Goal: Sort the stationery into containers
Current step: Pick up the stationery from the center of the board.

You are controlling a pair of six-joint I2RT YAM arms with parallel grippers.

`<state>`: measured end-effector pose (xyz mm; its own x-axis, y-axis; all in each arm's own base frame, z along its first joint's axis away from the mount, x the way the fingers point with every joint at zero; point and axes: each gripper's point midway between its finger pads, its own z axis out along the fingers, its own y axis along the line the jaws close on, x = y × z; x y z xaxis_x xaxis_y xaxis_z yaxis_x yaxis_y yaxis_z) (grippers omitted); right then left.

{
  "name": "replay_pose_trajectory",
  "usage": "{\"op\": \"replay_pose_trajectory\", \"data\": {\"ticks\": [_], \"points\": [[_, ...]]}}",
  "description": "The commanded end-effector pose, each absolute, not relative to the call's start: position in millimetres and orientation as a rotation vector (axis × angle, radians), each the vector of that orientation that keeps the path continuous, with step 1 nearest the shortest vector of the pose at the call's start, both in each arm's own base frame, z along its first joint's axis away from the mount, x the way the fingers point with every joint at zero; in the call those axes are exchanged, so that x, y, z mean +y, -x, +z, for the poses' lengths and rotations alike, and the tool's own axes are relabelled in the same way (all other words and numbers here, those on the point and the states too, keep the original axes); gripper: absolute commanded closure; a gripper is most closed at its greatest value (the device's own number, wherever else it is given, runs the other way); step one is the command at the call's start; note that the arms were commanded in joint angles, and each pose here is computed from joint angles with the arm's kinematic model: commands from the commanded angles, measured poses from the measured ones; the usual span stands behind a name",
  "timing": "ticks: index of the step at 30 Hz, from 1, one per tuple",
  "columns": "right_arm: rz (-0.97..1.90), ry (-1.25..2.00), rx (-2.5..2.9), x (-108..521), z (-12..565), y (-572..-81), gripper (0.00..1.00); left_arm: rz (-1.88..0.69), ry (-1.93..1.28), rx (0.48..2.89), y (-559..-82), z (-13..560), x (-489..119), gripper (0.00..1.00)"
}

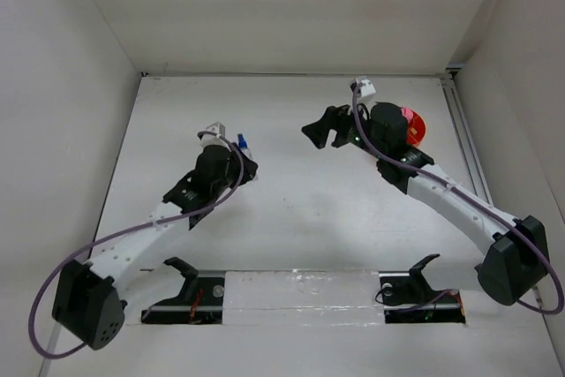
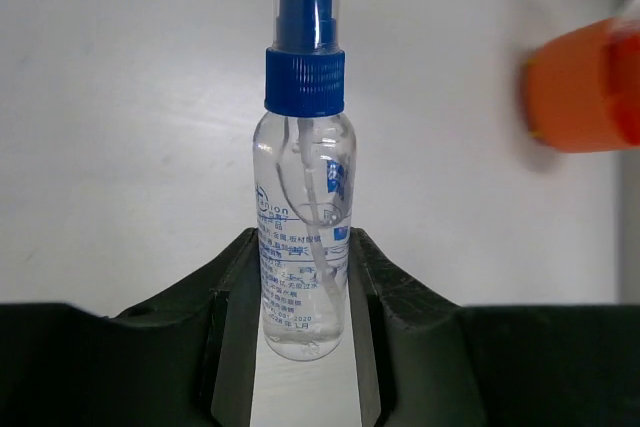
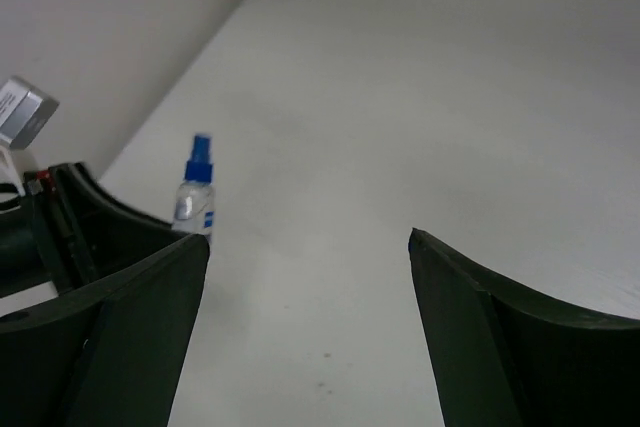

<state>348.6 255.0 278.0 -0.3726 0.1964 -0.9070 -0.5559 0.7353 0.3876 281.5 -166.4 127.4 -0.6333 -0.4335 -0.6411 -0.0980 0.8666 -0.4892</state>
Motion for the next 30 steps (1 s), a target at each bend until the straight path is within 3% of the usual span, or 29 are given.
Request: {"op": "replay_pose_trajectory", "data": {"ticks": [1, 9, 23, 26, 27, 30], "points": [[1.068, 0.362, 1.577, 304, 339, -316, 0.13, -0.760, 0.216, 1.969, -290, 194, -194, 1.00], [1.176, 0.400, 1.547, 375, 357, -281, 0.12, -0.899, 0.073, 1.869, -276, 225, -210, 1.00], [1.073, 0.368, 1.671, 414, 316, -313, 0.15, -0.981, 0.009, 1.757, -258, 255, -210, 1.00], [1.112, 0.416, 1.676, 426, 313, -307, 0.25, -0.974, 0.001, 1.756, -258, 255, -209, 1.00], [1.128, 0.437, 1.680, 433, 311, -302, 0.40, -0.977, 0.000, 1.746, -259, 257, -210, 1.00], [1.192, 0.474, 1.684, 440, 309, -293, 0.66, -0.968, 0.010, 1.744, -260, 257, -208, 1.00]]}}
